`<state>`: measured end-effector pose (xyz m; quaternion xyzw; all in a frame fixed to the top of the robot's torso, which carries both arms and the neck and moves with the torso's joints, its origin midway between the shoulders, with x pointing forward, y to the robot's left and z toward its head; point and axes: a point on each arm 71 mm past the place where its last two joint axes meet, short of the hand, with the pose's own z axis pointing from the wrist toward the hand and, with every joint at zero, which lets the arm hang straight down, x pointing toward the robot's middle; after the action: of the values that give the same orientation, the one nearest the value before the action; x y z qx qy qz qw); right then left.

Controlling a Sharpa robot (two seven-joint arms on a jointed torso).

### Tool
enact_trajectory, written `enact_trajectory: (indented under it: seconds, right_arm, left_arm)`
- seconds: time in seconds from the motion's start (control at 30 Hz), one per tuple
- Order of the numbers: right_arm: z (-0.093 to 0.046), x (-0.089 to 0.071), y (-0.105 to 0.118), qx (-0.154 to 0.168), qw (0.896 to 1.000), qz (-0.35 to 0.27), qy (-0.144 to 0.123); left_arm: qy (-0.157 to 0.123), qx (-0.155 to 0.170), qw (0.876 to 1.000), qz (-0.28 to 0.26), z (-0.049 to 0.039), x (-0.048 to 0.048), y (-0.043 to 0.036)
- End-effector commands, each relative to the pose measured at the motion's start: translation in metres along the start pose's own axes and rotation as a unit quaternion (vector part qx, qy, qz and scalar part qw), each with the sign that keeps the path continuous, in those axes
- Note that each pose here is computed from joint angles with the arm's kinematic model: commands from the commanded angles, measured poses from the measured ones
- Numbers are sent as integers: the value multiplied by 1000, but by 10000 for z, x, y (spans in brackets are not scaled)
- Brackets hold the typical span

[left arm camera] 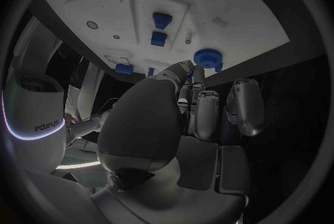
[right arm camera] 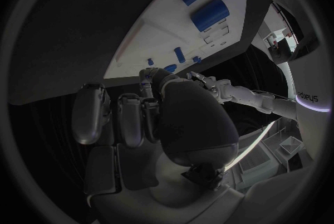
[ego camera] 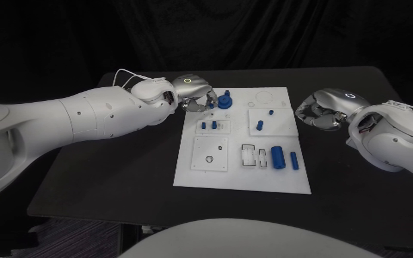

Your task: Assemble the parts on the task board

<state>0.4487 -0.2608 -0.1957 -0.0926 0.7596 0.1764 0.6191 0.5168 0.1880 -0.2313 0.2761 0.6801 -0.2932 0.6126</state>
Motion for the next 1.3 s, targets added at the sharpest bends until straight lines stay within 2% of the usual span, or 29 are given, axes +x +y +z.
enact_trajectory:
  seconds: [0.03, 0.7, 1.3]
  right_arm:
    - [-1, 7, -13, 5, 1000, -2, 4]
    - [7, 7, -21, 5, 1000, -2, 4]
    - [3, 9, -23, 6, 1000, -3, 5]
  left_arm:
    - [11, 0, 1000, -5, 9, 54, -11]
    - [29, -3, 999, -13, 29, 189, -28]
    - [38, -6, 999, -15, 69, 248, -39]
